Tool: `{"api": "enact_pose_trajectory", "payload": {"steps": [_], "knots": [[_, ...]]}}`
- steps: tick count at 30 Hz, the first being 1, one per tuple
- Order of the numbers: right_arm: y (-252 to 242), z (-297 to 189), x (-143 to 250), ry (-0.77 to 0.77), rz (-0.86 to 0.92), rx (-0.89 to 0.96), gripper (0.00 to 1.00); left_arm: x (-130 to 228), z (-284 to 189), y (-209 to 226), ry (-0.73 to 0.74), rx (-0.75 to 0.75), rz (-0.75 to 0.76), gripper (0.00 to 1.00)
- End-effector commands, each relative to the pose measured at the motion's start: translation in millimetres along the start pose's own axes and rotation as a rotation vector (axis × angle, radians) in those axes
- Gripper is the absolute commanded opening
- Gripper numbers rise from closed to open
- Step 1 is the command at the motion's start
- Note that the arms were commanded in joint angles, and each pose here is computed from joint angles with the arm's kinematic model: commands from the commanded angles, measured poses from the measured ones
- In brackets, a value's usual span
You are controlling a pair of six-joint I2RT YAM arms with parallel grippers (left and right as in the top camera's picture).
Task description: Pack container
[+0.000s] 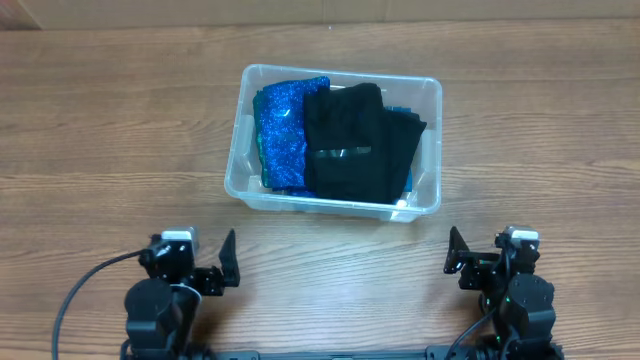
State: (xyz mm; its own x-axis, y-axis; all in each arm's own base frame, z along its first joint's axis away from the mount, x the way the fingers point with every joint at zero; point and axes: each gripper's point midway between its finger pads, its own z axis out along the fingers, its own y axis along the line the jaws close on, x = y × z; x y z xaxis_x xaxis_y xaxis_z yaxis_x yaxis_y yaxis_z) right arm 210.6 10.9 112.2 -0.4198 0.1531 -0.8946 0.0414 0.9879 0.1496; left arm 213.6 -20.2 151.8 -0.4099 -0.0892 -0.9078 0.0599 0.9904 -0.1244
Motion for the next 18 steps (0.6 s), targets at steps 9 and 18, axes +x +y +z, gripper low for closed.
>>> {"api": "enact_pose_trajectory", "payload": {"steps": [9, 18], "knots": [[-1.7, 2.4, 5.4, 0.007, -0.003, 0.005, 1.00, 24.2, 18.5, -0.5, -0.060, 0.036, -0.104, 1.00], [-1.7, 2.4, 5.4, 0.007, -0.003, 0.005, 1.00, 23.3, 18.8, -0.5, -0.065, 0.037, -0.104, 1.00]]}}
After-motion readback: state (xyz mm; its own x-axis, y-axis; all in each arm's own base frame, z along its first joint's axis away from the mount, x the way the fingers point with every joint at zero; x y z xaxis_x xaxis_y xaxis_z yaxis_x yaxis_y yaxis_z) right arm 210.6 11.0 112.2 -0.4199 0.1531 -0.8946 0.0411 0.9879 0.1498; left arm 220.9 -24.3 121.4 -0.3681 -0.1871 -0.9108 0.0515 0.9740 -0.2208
